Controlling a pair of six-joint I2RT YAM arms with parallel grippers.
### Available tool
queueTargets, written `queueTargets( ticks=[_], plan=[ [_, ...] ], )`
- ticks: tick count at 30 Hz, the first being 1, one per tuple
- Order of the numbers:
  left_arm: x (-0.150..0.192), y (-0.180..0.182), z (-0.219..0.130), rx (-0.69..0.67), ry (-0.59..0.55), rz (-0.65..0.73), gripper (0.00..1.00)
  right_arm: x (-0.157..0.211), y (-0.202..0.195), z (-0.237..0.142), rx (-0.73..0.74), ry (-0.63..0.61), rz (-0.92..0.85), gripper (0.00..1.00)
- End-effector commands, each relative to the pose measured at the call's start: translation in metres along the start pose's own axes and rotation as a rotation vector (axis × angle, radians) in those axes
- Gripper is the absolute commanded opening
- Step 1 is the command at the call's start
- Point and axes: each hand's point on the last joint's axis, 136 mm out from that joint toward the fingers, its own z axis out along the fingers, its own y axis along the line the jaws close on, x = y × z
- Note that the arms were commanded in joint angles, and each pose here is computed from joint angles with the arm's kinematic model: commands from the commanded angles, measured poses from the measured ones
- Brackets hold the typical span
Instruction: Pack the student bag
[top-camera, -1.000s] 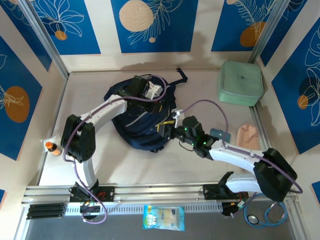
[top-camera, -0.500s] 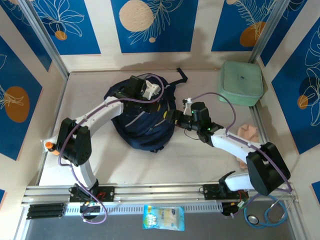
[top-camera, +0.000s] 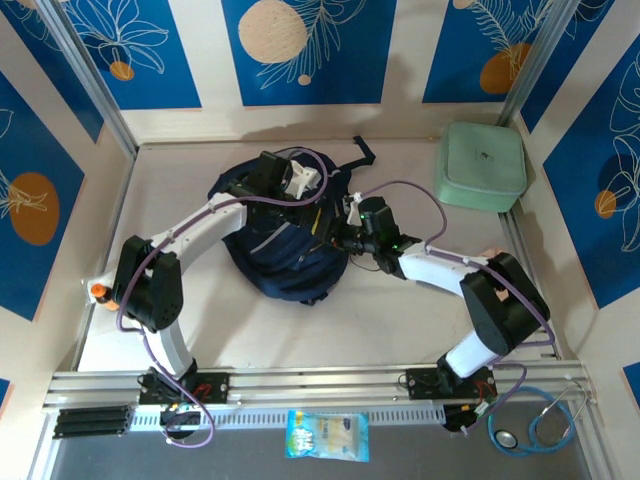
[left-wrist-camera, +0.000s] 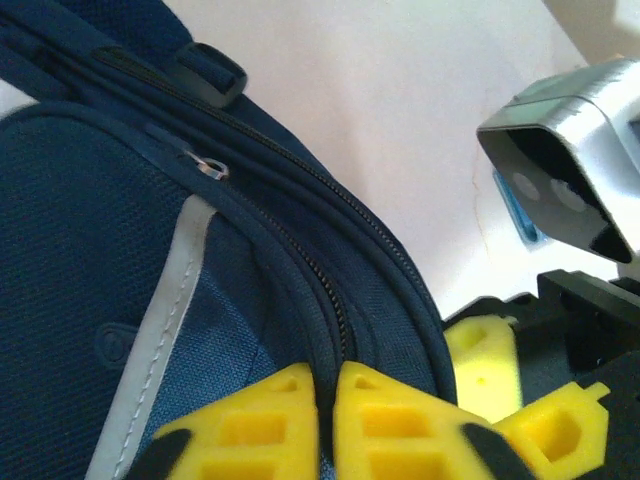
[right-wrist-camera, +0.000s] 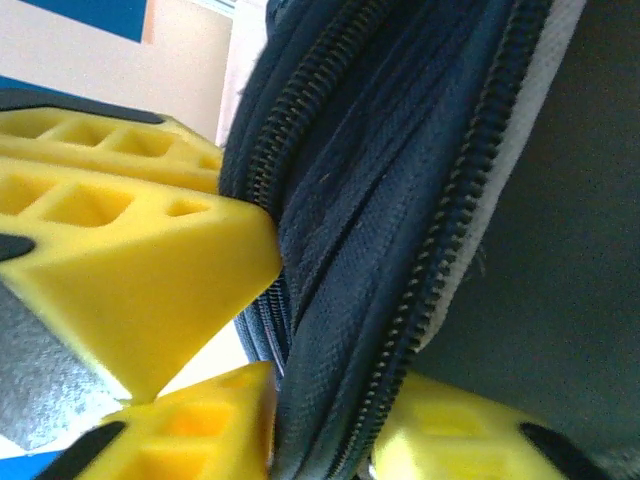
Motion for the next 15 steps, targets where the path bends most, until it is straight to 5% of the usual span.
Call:
queueTargets(
  ticks=[1,4,9,15],
  plan=[
    [-0.030,-0.006,-0.021,-0.002,-0.125,-0.025,0.23,-0.007,0.011,0.007,-0.030,-0.007,0.001,0.22],
    [-0.030,0.025,-0.037,-0.118,-0.199,-0.134,0.38,-0.006,0.014,0.006,-0.044,-0.004,-0.001,0.16],
    [-0.006,0.063,-0.072,-0.240,-0.292,-0.305,0.44,-0.008,0.026,0.002,-0.079,-0.003,-0.012,0.15],
    [0.047,0.045,-0.102,-0.264,-0.313,-0.311,0.47,-0.013,0.047,-0.001,-0.167,0.039,0.051,0.14]
  ],
)
